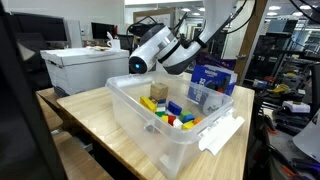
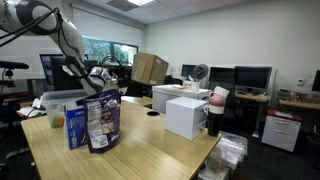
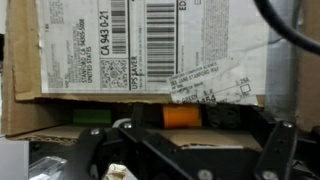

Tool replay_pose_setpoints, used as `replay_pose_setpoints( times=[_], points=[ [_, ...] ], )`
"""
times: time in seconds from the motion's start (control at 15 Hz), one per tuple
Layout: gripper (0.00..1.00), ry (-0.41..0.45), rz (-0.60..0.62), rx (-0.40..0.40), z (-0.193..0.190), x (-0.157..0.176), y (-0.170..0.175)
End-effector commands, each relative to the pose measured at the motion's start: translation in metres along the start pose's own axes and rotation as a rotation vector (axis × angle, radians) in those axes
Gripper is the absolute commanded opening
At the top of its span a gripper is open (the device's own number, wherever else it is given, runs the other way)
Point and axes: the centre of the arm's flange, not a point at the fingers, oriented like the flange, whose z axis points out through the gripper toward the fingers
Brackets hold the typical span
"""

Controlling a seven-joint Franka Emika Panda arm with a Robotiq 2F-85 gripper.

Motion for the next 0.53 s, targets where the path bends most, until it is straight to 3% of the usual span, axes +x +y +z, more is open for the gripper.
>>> replay_pose_setpoints(
  times=[0.0,0.47],
  points=[
    [1.0,-0.057,0.03,0.066,0.033,0.013,-0.001],
    [1.0,-0.051,0.078,0.135,0.055,0.014,-0.002]
  ],
)
